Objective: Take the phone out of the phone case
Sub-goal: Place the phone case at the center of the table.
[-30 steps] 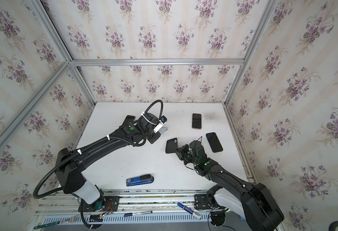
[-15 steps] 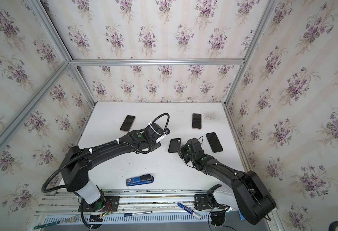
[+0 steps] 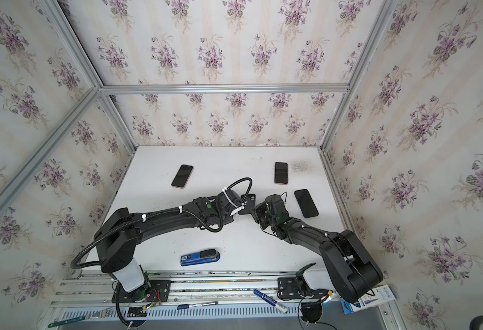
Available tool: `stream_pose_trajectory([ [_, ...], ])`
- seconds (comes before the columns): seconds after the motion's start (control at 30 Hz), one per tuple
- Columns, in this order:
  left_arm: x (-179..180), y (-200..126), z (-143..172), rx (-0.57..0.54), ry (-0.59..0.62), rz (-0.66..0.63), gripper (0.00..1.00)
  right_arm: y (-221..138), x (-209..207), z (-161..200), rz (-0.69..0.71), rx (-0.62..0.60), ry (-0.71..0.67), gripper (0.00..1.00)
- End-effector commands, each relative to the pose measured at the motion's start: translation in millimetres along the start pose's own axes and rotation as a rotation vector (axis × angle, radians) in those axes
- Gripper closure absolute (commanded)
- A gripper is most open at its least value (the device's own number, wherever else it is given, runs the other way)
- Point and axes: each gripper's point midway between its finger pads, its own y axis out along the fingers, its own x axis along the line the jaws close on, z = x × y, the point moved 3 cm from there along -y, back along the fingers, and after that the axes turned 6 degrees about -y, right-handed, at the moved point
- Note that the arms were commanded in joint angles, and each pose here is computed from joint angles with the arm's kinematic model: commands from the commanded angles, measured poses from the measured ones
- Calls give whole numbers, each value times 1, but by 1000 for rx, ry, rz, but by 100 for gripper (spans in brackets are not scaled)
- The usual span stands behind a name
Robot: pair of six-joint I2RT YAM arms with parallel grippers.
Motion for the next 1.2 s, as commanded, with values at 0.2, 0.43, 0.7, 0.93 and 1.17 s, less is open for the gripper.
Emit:
stream_pose_trajectory([
  [0.2,-3,3,-6,-14,-53,0,60,3,4,2,-29,22,-26,100],
  [0.43,36,-30,-18,-115,-320,22,18,13,3,-8,-49,4,-110,100],
  [0.7,90,-92,-15,-274,-676,114,0,39,-7,-15,-40,22,-170,100],
  [0.93,108,-136,-5,-352,-760,124,0,52,-25,-13,5,53,-168,100],
  [1.17,122,-157,-1,-389,-800,99,0,52,-31,-8,43,88,-198,95],
])
